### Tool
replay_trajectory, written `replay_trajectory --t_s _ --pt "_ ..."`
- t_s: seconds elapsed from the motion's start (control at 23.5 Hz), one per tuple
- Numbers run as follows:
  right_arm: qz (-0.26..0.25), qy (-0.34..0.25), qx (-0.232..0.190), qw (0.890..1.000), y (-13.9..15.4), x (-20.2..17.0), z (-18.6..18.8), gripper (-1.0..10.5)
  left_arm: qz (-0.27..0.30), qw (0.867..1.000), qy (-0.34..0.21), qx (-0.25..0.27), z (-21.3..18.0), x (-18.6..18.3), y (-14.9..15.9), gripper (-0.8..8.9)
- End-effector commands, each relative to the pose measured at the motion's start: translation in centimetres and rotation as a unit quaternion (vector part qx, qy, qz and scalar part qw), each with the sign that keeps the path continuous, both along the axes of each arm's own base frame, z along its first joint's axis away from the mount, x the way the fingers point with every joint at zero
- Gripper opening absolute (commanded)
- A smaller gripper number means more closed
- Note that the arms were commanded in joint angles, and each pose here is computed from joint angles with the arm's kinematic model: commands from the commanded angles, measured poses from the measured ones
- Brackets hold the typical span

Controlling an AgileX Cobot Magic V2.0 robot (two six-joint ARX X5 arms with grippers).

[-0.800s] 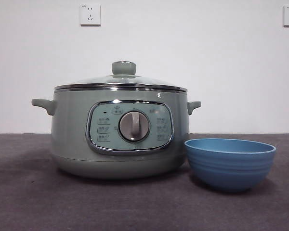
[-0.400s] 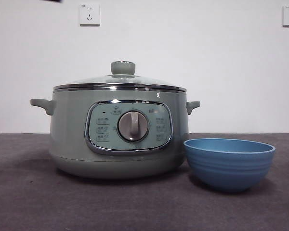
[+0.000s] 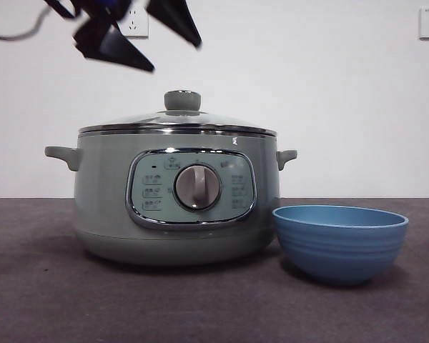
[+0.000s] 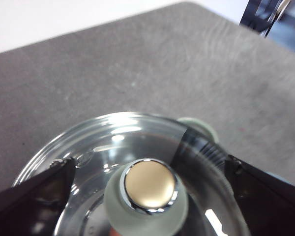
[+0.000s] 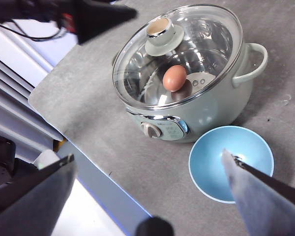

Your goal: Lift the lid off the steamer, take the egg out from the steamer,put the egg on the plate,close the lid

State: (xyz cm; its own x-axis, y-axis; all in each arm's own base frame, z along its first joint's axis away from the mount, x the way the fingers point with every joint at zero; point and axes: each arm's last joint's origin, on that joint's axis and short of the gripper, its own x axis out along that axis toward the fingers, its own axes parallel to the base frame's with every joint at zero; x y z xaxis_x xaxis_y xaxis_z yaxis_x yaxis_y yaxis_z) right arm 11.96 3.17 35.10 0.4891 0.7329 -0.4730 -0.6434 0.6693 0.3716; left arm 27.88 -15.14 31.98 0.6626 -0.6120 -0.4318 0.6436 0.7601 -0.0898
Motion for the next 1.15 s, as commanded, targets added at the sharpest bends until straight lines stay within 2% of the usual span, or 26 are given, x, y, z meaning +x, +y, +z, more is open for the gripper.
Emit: replay_trajectory --t_s 0.04,0.26,0.43,0.47,0.6,0.64,0.72,0.81,1.02,1.15 --pt "0.003 -0.005 -0.001 1.000 0.0 0.0 0.1 5.1 -0.002 1.000 -0.008 0.024 -1.1 0.8 -0.9 5.17" --pt "0.003 -0.005 -0.002 1.000 0.0 0.1 0.1 5.1 0.004 0.999 0.018 0.048 -3.6 2.1 -2.0 5.17" --pt "0.003 -0.005 -0.002 1.000 0.0 0.1 0.1 5.0 0.006 0.998 0.026 0.050 -4.2 2.4 -2.2 4.90" --pt "0.003 -0.005 -0.002 1.000 0.0 0.1 0.1 5.0 0.005 0.998 0.024 0.049 -4.2 2.4 -2.2 4.29" --pt "0.003 -0.004 -0.002 1.000 0.0 0.1 0.1 5.0 0.001 0.998 0.029 0.047 -4.2 2.3 -2.2 1.65" --pt "0.003 -0.004 -0.002 1.000 0.0 0.1 0.0 5.0 0.000 0.998 0.030 0.047 -4.2 2.3 -2.2 1.17" --pt "0.003 -0.002 -0.003 1.000 0.1 0.2 0.0 5.0 -0.004 0.998 0.032 0.047 -4.2 2.2 -2.4 1.02" --pt "-0.006 -0.003 -0.010 1.000 0.0 0.2 0.0 5.0 -0.004 0.998 0.034 0.047 -4.3 2.1 -2.5 -0.11" --pt "-0.006 -0.003 -0.010 1.000 0.0 0.2 0.0 5.0 -0.002 0.999 0.033 0.041 -3.9 2.0 -2.4 -0.08" --pt "-0.006 -0.003 -0.010 1.000 0.0 0.2 0.0 5.0 0.001 0.999 0.022 0.027 -2.1 1.7 -2.3 -0.08"
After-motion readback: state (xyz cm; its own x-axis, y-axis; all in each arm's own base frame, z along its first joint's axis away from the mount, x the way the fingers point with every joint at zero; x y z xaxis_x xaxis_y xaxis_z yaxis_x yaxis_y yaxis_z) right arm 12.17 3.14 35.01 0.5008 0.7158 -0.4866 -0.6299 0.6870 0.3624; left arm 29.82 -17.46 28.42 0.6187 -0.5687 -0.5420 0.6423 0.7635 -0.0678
